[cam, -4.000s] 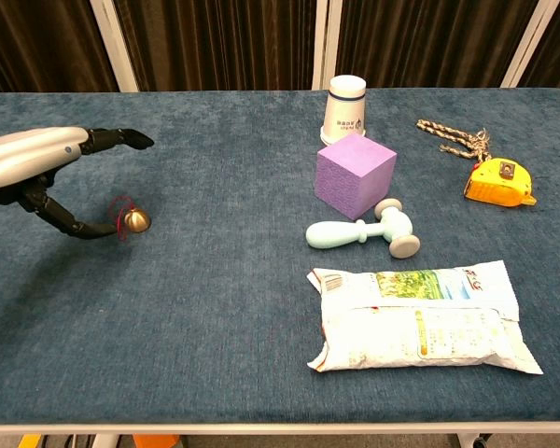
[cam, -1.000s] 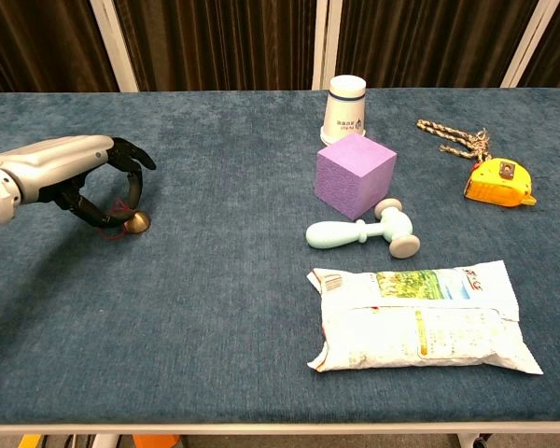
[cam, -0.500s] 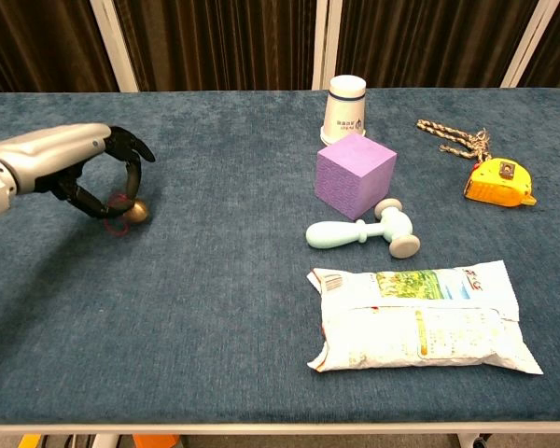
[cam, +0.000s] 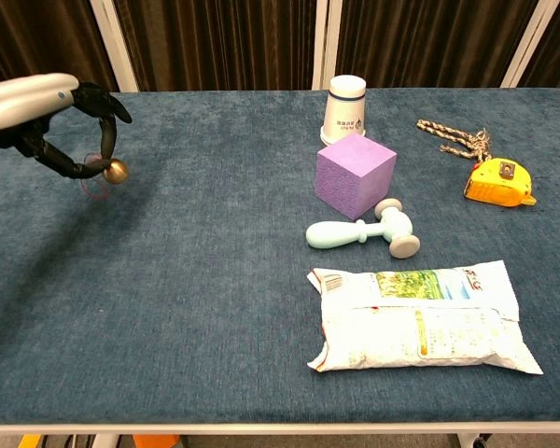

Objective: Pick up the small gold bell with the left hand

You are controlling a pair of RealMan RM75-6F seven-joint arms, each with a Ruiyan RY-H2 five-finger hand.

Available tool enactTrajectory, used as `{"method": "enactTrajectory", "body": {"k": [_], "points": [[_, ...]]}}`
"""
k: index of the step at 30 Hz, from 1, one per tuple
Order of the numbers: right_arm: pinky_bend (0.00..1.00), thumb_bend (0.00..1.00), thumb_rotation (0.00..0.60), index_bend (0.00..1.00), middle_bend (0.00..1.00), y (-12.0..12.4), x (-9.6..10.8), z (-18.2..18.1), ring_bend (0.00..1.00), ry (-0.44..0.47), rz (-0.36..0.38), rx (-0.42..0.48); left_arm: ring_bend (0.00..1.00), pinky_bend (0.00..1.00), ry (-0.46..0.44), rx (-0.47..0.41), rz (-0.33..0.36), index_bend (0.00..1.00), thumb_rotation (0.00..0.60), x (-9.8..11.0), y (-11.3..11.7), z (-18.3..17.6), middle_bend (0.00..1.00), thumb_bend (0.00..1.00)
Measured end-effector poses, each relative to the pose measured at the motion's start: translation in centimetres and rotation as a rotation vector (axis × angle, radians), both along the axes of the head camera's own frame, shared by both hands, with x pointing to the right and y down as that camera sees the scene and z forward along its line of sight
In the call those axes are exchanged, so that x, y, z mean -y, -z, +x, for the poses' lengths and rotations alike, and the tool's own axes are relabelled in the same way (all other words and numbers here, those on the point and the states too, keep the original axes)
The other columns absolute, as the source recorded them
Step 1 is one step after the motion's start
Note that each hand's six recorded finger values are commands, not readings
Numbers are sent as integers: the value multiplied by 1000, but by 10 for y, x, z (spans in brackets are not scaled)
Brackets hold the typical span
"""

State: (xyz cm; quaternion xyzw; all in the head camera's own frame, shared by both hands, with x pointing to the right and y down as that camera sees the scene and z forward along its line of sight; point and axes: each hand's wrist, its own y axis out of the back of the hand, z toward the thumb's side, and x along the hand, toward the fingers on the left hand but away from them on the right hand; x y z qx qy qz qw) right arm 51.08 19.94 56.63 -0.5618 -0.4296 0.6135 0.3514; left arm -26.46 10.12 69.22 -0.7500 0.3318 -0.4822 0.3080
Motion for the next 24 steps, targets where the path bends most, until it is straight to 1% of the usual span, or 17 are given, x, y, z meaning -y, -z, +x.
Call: {"method": "enactTrajectory", "body": {"k": [3,7,10,11,13,15,17,19,23,24], "points": [[0,106,600,0,0,2,0,3,0,-9,4,-4,0,0,37,-21,-20,618,600,0,-1,0,173,470],[0,105,600,0,0,0,-1,4,0,-13,-5,-3,0,0,-16,40,-39,625,600,-3,-4,1,164,479],[0,106,600,0,0,-2,-1,3,0,-9,-7,-1,0,0,-51,62,-62,627,600,-6,-7,4,161,480],[0,106,600,0,0,-2,-1,3,0,-9,-7,-1,0,0,-45,54,-78,625,600,-6,-8,4,159,482],[0,106,600,0,0,-2,0,3,0,-11,-5,-1,0,0,-20,10,-135,626,600,-11,-11,5,157,483],[0,106,600,0,0,-2,0,3,0,-9,-5,0,0,0,3,-36,-173,623,600,-14,-13,8,157,482],[0,106,600,0,0,-2,-1,3,0,-9,-7,-1,0,0,21,-58,-174,621,600,-12,-11,8,157,484],[0,106,600,0,0,-2,-1,4,0,-12,-7,-1,0,0,23,-57,-173,619,600,-12,-10,9,157,484],[0,106,600,0,0,-2,-1,4,0,-11,-8,-1,0,0,-26,10,-140,613,600,-12,-9,10,157,484],[0,106,600,0,0,-2,-1,3,0,-10,-7,-1,0,0,-35,29,-119,613,600,-10,-8,9,157,483]]}}
